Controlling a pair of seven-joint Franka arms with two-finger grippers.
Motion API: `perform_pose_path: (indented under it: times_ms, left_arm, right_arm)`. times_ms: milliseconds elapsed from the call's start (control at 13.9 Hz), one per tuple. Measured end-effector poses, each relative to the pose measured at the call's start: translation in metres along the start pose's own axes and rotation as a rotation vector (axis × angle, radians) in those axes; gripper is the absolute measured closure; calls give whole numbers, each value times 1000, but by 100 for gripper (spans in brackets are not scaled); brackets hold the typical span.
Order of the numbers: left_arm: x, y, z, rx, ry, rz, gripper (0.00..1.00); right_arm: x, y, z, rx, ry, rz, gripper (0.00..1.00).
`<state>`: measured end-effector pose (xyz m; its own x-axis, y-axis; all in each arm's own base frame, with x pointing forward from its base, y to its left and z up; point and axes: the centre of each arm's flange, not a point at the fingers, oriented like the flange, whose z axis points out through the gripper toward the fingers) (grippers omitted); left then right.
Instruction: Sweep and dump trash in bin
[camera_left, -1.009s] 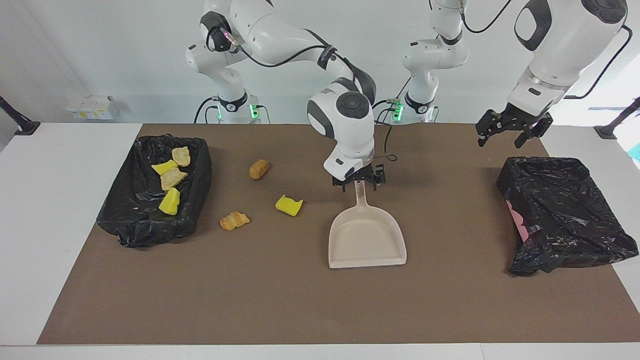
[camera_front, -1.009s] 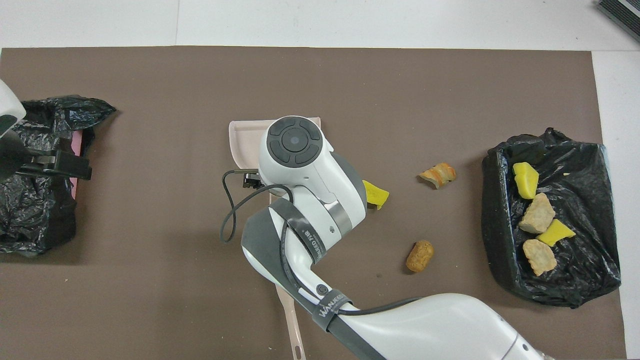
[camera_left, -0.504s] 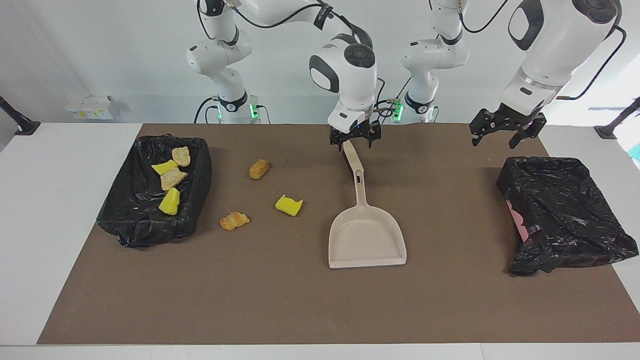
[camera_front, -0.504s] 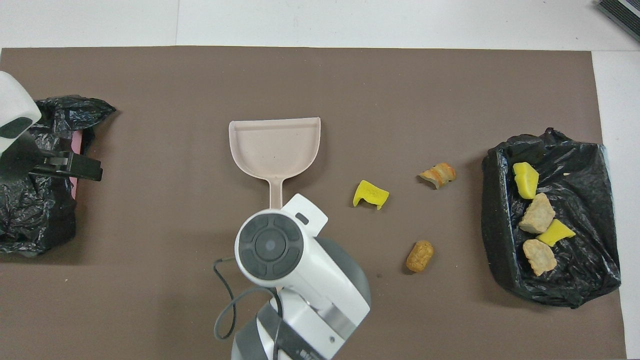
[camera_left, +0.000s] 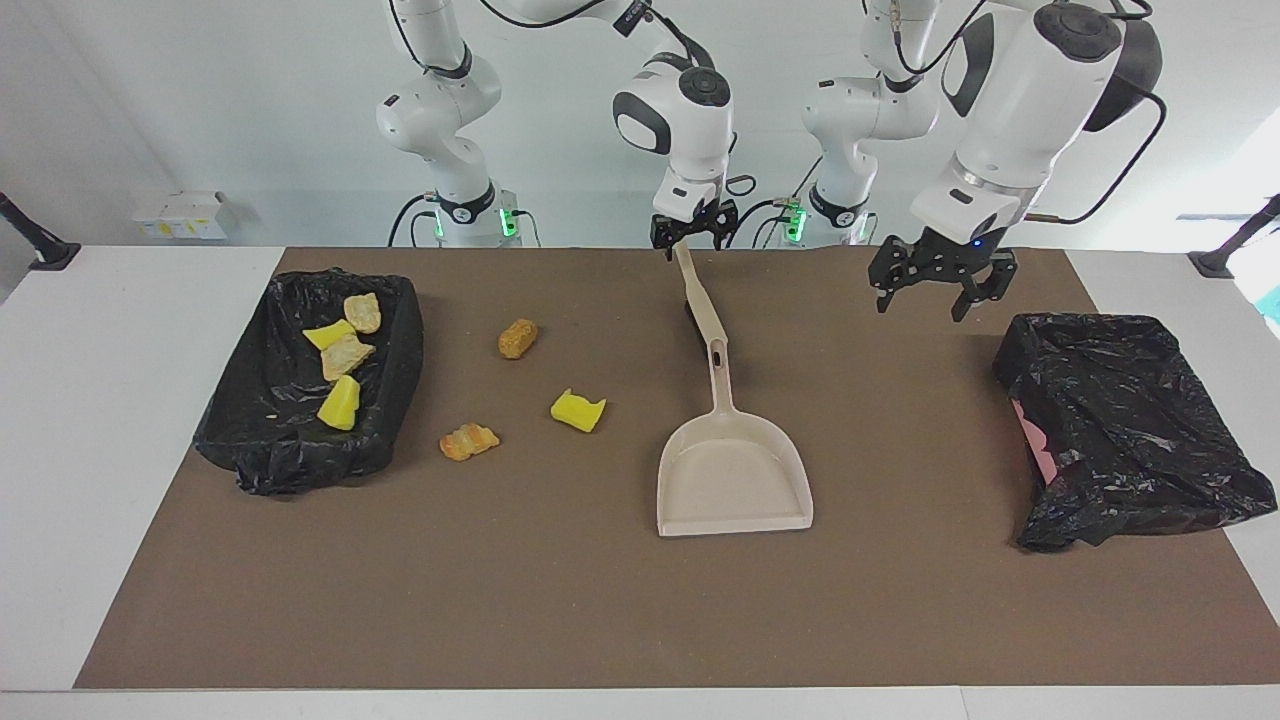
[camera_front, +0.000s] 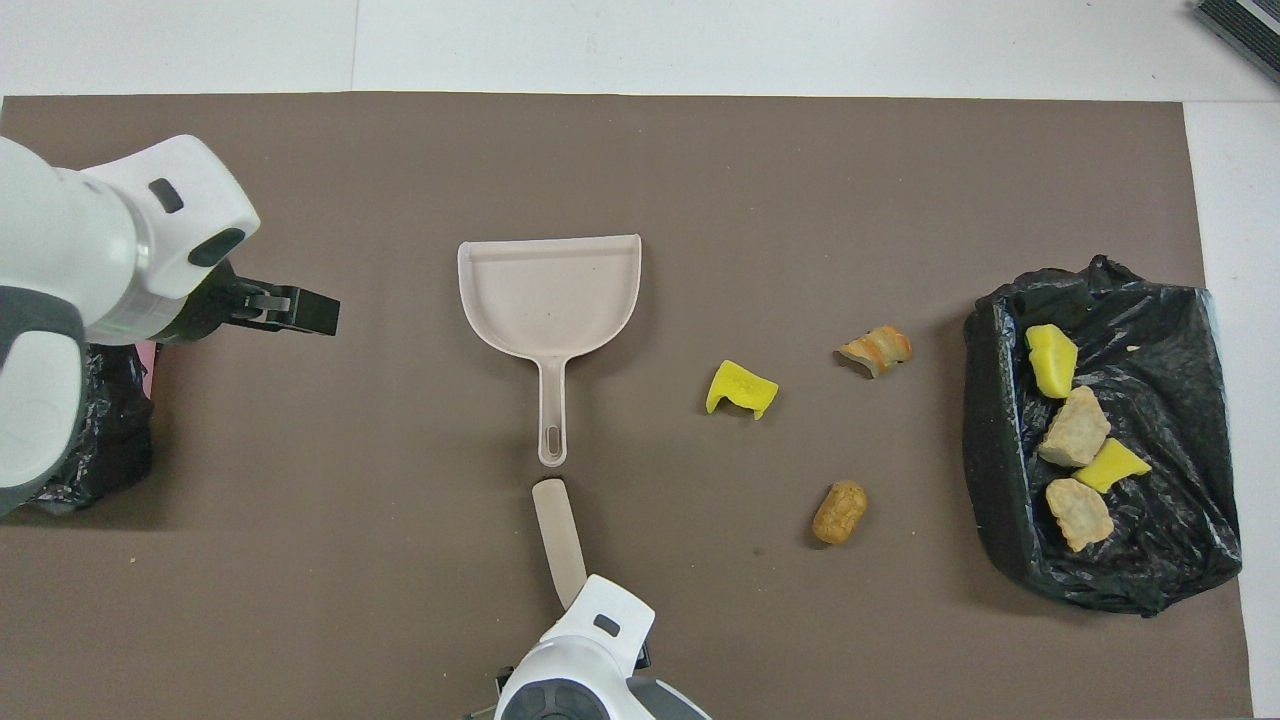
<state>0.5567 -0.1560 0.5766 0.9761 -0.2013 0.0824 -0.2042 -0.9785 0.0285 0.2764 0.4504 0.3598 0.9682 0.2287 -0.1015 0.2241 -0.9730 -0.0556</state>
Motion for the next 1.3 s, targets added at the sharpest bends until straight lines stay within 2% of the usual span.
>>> perform_pose_path:
  times_ms: [216, 360, 432, 504, 649, 721, 793, 1081, 1297]
  left_arm:
    - [9, 37, 27, -10, -9, 3, 0]
    - [14, 62, 50, -17, -20, 19, 0]
    - [16, 74, 61, -19, -27, 31, 0]
    - [16, 84, 72, -20, -35, 42, 0]
    - [16, 112, 101, -16, -47, 48, 0]
    - [15, 128, 119, -15, -52, 45, 0]
    - [12, 143, 139, -14, -58, 47, 0]
    - [-23, 188, 205, -15, -70, 46, 0]
    - [-42, 200, 227, -7, -91, 52, 0]
  right_arm:
    - [-18, 1, 25, -6, -5, -18, 7]
    - [-21, 3, 32, 6, -7, -8, 26]
    - [-21, 3, 32, 9, -10, -3, 26]
    - [-21, 3, 32, 13, -12, 1, 32]
    - [-21, 3, 30, 19, -11, 4, 59]
    - [-21, 3, 29, 21, -10, 5, 70]
    - [-21, 3, 28, 22, -9, 5, 74]
    - [-22, 2, 20, 30, 0, 9, 74]
    - [-34, 9, 5, -3, -33, 77, 74]
